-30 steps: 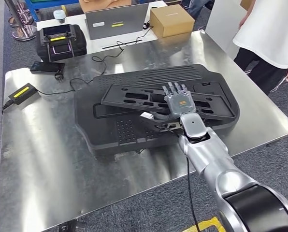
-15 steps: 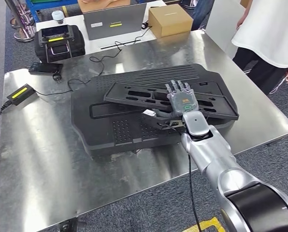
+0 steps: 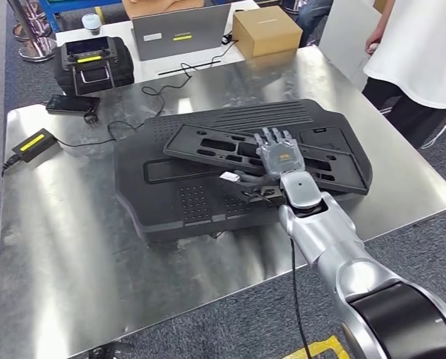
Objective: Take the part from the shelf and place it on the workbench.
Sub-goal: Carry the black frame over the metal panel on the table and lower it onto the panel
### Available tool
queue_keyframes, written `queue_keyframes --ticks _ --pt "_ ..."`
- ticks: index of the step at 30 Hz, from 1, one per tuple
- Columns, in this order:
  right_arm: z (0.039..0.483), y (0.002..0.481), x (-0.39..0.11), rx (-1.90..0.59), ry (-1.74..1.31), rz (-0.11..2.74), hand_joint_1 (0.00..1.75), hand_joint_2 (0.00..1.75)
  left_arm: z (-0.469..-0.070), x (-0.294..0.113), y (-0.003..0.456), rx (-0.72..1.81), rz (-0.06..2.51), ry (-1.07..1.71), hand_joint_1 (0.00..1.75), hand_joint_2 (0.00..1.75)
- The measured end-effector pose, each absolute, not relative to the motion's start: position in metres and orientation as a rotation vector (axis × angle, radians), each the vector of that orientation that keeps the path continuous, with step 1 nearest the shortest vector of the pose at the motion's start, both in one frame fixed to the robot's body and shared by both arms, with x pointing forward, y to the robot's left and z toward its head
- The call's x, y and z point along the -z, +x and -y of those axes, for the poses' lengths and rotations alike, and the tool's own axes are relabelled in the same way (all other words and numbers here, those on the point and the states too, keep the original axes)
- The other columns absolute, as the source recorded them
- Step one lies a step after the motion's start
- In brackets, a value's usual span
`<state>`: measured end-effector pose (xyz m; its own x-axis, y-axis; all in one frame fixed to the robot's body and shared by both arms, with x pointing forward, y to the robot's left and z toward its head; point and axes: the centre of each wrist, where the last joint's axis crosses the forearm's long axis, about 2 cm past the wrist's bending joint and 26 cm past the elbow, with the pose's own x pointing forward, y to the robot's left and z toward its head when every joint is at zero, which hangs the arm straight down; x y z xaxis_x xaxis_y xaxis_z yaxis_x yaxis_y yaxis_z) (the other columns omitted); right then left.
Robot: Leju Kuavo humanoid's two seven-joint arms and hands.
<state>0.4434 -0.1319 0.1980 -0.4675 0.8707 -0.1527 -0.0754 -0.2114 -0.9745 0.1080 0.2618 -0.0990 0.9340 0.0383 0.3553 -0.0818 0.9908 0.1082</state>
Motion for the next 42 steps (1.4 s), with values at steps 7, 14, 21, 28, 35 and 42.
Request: queue_keyframes --ticks 7,14,21,28,35,42 --pt "0.131 0.443 -0.195 -1.865 -0.997 1.197 0.0 0.0 -0.263 0.099 0.108 -0.068 0.348 0.126 0.0 0.0" --pt "0.13 0.446 -0.202 -1.88 -1.022 1.199 0.0 0.0 -0.263 0.099 0.107 -0.08 0.341 0.126 0.0 0.0" --pt "0.127 0.445 -0.202 -1.907 -1.014 1.169 0.0 0.0 -0.264 0.1 0.104 -0.082 0.339 0.128 0.0 0.0" --pt "0.125 0.444 -0.203 -1.934 -1.047 1.149 0.0 0.0 -0.267 0.1 0.107 -0.082 0.355 0.132 0.0 0.0" --pt "0.125 0.444 -0.204 -1.923 -1.101 1.182 0.0 0.0 -0.268 0.1 0.106 -0.082 0.355 0.132 0.0 0.0" --pt "0.126 0.446 -0.206 -1.923 -1.134 1.201 0.0 0.0 -0.267 0.1 0.104 -0.084 0.342 0.128 0.0 0.0"
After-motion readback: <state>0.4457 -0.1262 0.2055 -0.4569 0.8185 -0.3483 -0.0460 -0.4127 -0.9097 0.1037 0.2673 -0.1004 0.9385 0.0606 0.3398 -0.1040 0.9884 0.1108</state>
